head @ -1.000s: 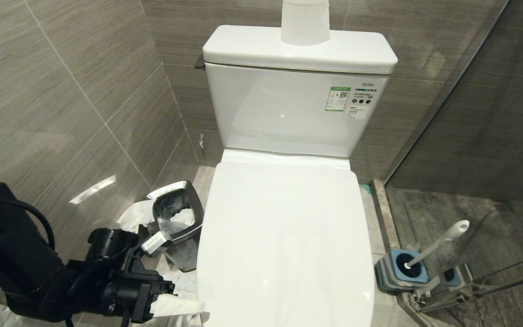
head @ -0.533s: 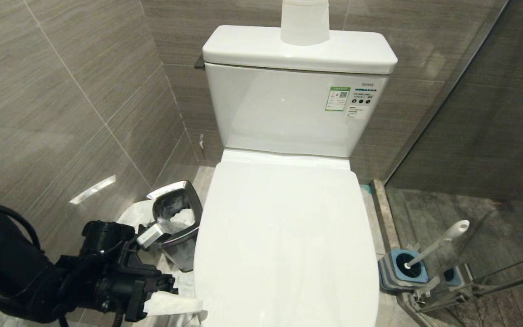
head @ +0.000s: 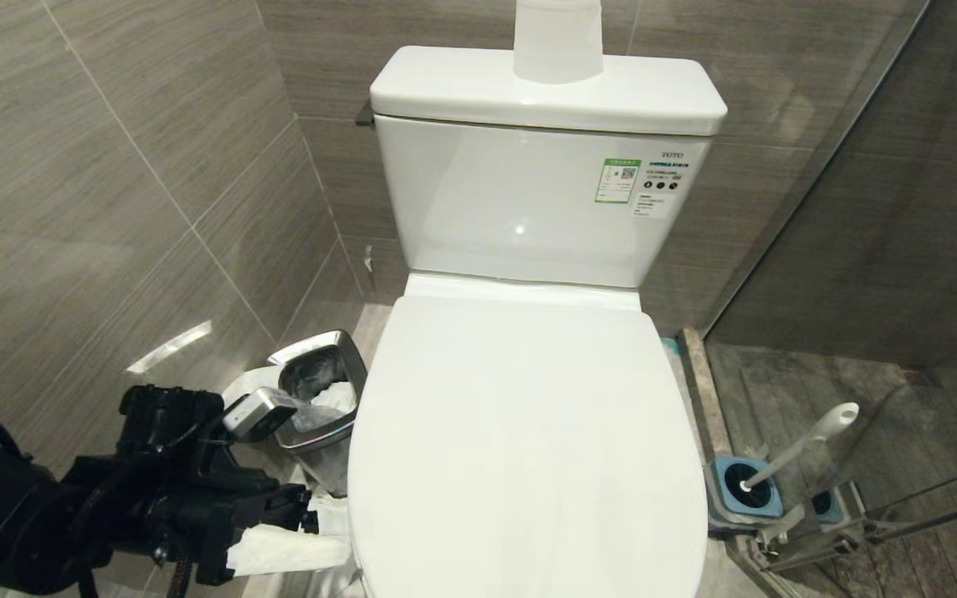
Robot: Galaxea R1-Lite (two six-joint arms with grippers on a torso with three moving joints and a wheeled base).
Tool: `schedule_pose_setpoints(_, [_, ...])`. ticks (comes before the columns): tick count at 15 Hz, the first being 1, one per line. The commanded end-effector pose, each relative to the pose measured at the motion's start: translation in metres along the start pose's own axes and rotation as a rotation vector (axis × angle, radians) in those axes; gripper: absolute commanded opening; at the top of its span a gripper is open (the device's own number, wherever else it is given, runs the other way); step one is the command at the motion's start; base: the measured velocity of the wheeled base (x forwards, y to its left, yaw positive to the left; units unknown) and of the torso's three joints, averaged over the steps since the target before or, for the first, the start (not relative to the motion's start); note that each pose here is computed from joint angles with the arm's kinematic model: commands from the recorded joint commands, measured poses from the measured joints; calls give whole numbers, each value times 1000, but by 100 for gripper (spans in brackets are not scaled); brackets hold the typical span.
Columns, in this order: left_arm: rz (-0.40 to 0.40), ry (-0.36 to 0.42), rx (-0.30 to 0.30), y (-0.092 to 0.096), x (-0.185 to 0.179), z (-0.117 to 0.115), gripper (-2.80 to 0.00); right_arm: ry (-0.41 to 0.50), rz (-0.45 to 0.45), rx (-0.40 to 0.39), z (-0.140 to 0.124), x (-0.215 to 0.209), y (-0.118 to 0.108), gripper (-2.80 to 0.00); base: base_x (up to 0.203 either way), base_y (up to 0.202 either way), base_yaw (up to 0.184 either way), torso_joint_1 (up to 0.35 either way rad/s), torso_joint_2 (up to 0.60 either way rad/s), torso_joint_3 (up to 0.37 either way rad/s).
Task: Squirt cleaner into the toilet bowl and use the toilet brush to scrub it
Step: Use the left hand to lift the toilet lid slightly
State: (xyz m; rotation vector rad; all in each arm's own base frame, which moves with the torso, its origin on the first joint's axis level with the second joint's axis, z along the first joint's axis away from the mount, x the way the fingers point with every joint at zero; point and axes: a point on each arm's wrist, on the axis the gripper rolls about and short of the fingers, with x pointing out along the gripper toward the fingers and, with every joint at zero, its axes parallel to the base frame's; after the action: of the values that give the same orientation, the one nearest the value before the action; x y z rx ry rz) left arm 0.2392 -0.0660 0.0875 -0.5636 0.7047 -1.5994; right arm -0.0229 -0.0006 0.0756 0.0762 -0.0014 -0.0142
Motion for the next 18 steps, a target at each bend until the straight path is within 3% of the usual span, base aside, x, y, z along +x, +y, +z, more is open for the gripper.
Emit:
schedule_pose_setpoints(1, [-8, -1, 52, -5, 0, 9, 0, 1, 0, 0, 0, 0, 0, -280, 0, 0, 0, 0, 0, 0])
schedule_pose_setpoints(7, [-16, 1, 160, -19, 2, 30, 0, 1, 0, 0, 0, 0, 0, -280, 0, 0, 0, 0, 0, 0])
schedule_pose_setpoints(18, [-13, -9, 257, -37, 0, 59, 0, 1, 0, 0, 0, 0, 0, -280, 0, 0, 0, 0, 0, 0])
